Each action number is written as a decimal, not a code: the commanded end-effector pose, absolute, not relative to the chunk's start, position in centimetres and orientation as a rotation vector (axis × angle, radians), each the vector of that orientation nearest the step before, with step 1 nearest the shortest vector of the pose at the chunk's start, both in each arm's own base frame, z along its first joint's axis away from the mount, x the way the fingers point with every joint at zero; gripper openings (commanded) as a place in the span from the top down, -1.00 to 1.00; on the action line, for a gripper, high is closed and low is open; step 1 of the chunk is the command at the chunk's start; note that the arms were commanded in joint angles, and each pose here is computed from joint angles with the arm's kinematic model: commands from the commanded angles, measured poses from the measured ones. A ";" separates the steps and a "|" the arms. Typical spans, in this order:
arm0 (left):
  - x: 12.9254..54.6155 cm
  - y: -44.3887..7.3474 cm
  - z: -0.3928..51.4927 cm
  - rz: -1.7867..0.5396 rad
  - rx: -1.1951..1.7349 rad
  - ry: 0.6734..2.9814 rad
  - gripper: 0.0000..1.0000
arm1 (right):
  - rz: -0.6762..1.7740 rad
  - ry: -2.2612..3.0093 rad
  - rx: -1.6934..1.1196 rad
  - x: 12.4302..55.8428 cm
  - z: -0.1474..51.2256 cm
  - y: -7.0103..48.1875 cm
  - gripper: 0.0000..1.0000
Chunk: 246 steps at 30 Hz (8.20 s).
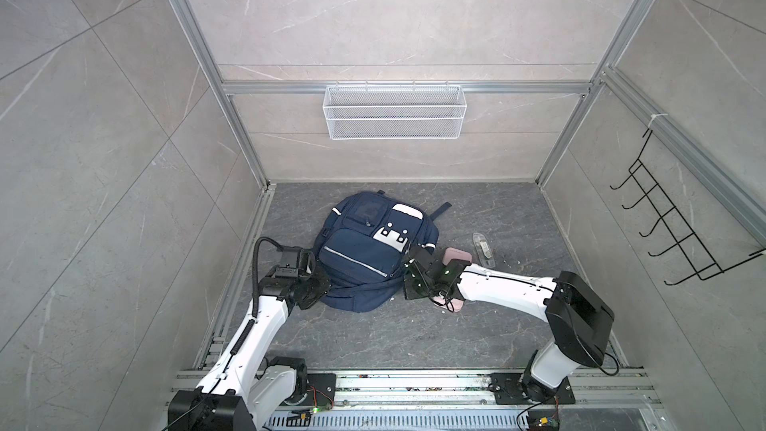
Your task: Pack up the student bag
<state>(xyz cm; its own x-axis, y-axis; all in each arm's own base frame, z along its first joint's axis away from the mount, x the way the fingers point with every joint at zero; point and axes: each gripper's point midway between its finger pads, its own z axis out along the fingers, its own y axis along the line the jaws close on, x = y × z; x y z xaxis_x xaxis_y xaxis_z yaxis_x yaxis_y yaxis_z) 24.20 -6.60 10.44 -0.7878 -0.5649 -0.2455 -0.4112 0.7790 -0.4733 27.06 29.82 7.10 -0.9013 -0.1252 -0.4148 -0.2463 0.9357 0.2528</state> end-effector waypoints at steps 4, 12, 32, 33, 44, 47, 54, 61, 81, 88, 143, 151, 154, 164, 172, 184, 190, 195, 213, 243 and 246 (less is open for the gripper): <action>24.6 -4.6 12.1 -0.479 -0.729 2.526 1.00 | 0.253 2.744 -0.176 30.8 5.4 24.9 1.00; 24.5 -4.9 11.4 -0.497 -0.713 2.547 1.00 | 0.417 2.744 -0.185 29.2 6.1 25.3 1.00; 24.8 -5.5 8.9 -0.531 -0.730 2.585 1.00 | 0.497 2.675 -0.244 26.8 10.0 25.8 0.15; 24.6 -5.5 8.8 -0.534 -0.733 2.587 1.00 | 0.502 2.674 -0.252 27.2 10.1 26.2 0.15; 23.1 -5.4 7.2 -0.532 -0.771 2.608 1.00 | 0.456 2.674 -0.342 30.4 8.6 29.0 -0.03; 22.8 -5.5 6.8 -0.539 -0.780 2.612 1.00 | 0.371 2.693 -0.371 30.8 7.6 28.5 -0.05; 22.9 -5.5 6.7 -0.541 -0.789 2.609 1.00 | 0.319 2.710 -0.470 30.4 6.4 28.2 -0.06; 23.1 -5.5 6.6 -0.539 -0.789 2.611 1.00 | 0.343 2.719 -0.602 29.3 5.1 29.2 -0.06; 23.2 -5.5 6.7 -0.540 -0.789 2.610 1.00 | 0.188 2.689 -0.661 28.0 5.7 29.5 0.43; 23.1 -5.5 6.7 -0.542 -0.787 2.611 1.00 | 0.099 2.669 -0.661 28.6 5.8 29.6 0.44; 23.0 -6.2 6.2 -0.617 -0.811 2.589 1.00 | 0.203 2.677 -0.968 21.7 8.9 35.3 1.00; 23.1 -6.9 6.4 -0.673 -0.827 2.561 1.00 | 0.395 2.682 -1.056 18.2 9.1 38.6 1.00; 23.2 -7.1 6.7 -0.683 -0.816 2.559 1.00 | 0.474 2.655 -1.029 18.2 9.9 40.7 1.00; 23.4 -7.5 10.6 -0.688 -0.687 2.550 0.53 | 0.519 2.613 -0.912 19.1 11.1 41.1 1.00; 24.3 -8.1 14.2 -0.721 -0.592 2.519 0.20 | 0.558 2.587 -0.828 19.6 12.4 40.0 1.00; 27.4 -11.0 12.8 -0.790 -0.555 2.555 0.21 | 0.612 2.559 -0.767 20.0 14.2 39.0 1.00; 29.2 -12.1 13.9 -0.808 -0.547 2.495 0.27 | 0.617 2.560 -0.761 19.7 14.2 38.5 1.00; 30.0 -12.8 14.3 -0.790 -0.525 2.494 0.30 | 0.612 2.563 -0.761 19.5 14.2 38.2 1.00; 31.0 -17.8 19.8 -0.916 -0.449 2.378 1.00 | 0.817 2.538 -0.848 17.5 14.5 44.8 1.00; 26.2 -10.4 12.9 -0.765 -0.812 2.332 0.75 | 0.798 2.541 -0.412 26.0 14.1 42.4 1.00; 26.9 -10.9 13.7 -0.785 -0.793 2.328 0.52 | 0.752 2.564 -0.410 25.6 13.3 40.0 1.00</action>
